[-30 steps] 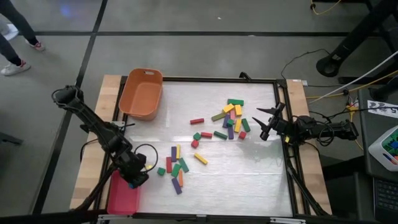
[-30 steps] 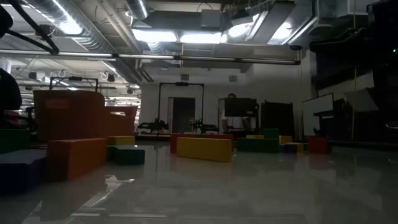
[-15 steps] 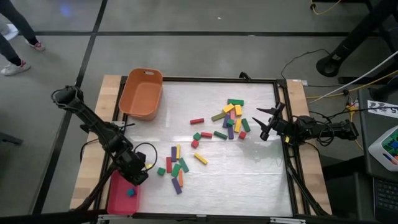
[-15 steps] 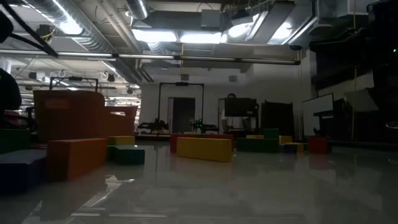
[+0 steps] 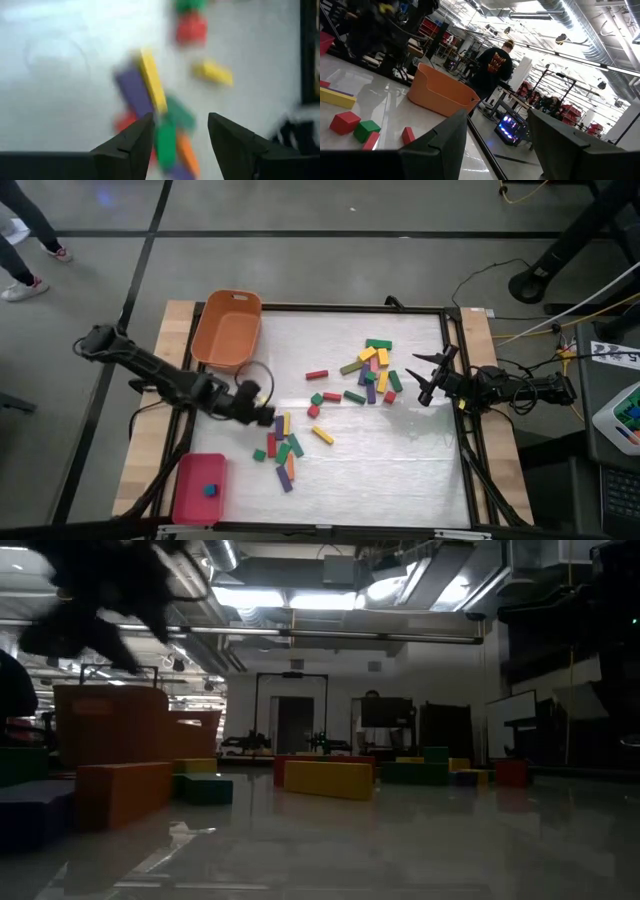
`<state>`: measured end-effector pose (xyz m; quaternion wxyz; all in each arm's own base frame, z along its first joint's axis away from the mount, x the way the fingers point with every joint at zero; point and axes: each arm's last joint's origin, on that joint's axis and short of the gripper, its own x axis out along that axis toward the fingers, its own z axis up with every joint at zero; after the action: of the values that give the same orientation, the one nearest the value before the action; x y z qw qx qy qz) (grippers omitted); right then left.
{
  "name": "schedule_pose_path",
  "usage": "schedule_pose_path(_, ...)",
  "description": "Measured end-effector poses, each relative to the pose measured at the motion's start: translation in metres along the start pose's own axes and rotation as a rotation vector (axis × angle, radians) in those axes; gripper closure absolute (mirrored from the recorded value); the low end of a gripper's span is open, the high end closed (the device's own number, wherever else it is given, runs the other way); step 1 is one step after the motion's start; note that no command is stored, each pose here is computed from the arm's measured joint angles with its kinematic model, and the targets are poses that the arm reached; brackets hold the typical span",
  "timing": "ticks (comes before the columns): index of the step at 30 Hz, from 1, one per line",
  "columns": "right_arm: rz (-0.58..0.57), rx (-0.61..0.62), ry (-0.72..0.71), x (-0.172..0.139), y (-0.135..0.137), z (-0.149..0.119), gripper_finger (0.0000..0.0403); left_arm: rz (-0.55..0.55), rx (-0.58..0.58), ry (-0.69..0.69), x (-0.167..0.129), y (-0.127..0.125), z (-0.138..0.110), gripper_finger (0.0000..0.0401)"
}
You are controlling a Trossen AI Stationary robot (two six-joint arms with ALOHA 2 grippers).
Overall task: Sort blocks by size
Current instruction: Put the big yellow block into the orange bin
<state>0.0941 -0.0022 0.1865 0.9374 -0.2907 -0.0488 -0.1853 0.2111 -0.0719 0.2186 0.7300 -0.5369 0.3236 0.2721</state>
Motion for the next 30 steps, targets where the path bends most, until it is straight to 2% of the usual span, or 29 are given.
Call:
schedule_pose_path(6,0.000,0.000,0.000,0.000,0.000,0.000,0.0194,0.025,0.082,-0.084,0.040,-0.005,0.025,0.0226)
schedule_pose_path(13,0.000,0.000,0.000,0.000,0.000,0.000,0.0194,0.075,0.104,0.037,0.078,0.001,0.029,0.0226)
schedule_pose_path(30,0.001,0.000,0.000,0.000,0.000,0.000,0.0194,0.156,0.107,0.068,0.099,0.010,0.024,0.0226)
